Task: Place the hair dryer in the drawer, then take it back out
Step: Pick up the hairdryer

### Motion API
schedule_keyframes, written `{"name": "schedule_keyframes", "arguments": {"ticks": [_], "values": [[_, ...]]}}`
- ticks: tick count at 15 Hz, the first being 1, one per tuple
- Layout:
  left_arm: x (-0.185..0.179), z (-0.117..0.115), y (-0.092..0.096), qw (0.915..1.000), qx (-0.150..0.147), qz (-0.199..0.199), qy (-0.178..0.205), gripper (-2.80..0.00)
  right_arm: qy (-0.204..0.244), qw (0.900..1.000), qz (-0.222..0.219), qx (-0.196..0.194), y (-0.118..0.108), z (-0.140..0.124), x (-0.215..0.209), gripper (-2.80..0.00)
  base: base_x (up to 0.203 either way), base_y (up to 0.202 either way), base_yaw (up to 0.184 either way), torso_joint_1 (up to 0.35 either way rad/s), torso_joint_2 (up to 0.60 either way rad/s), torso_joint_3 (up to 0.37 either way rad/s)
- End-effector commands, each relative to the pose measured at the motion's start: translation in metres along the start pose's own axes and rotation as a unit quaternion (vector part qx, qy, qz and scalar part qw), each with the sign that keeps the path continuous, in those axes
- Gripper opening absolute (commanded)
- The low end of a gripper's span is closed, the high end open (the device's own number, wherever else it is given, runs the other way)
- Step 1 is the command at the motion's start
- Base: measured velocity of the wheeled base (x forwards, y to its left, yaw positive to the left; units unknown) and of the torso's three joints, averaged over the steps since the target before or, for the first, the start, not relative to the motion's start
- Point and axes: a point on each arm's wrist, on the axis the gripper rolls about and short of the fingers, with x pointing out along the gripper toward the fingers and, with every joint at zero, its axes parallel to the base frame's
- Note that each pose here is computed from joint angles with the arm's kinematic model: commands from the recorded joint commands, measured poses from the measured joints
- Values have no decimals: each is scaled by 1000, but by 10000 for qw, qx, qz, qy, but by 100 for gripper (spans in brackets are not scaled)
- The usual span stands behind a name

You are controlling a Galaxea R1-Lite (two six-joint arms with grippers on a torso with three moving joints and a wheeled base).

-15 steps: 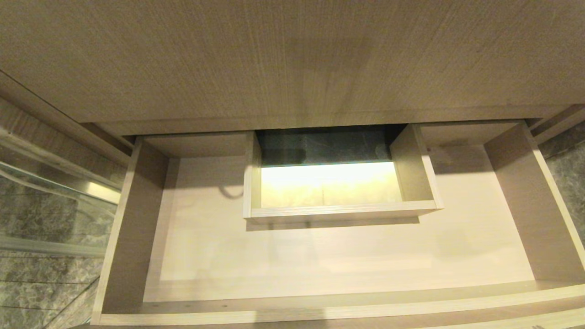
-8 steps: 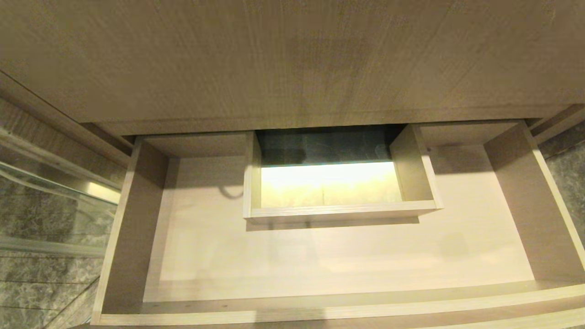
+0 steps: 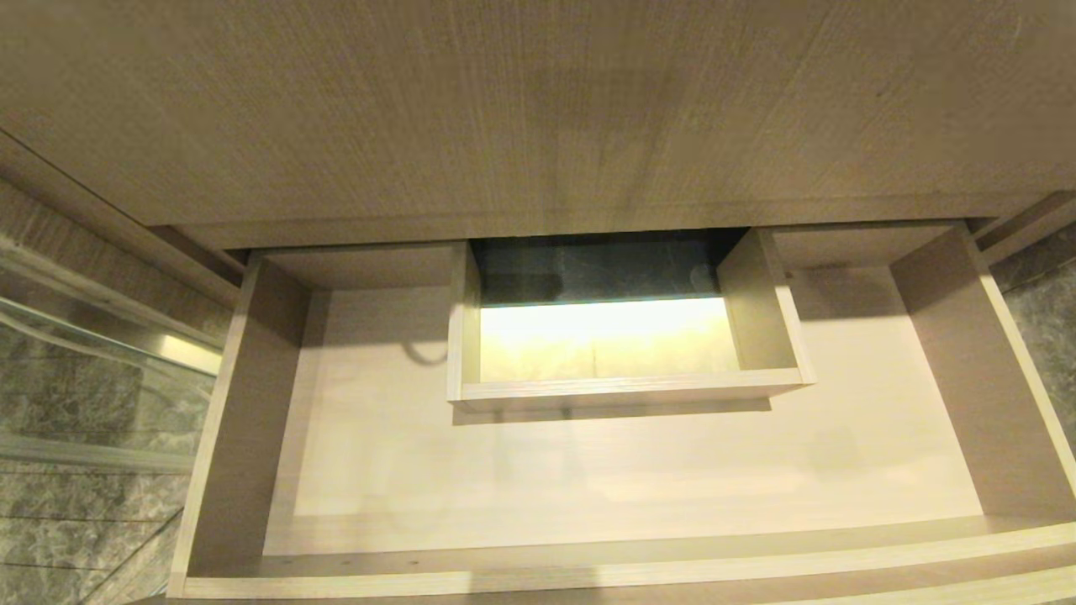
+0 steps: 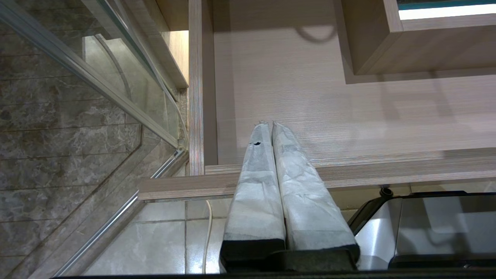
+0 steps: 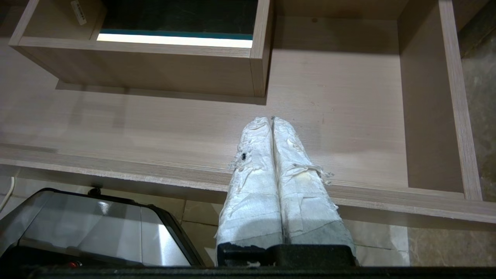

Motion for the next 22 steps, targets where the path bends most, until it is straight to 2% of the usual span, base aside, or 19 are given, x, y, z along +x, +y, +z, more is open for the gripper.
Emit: {"name": "schedule_keyframes", "arguments": {"ticks": [1, 22], "values": [[0, 0, 0, 10000, 0, 0, 8, -280, 7, 10000, 3, -5, 1, -12, -1, -280, 0, 0, 0, 0, 0, 0], [0, 0, 0, 10000, 0, 0, 3, -280, 22, 10000, 10, -22, 1, -12, -1, -280, 0, 0, 0, 0, 0, 0]]}}
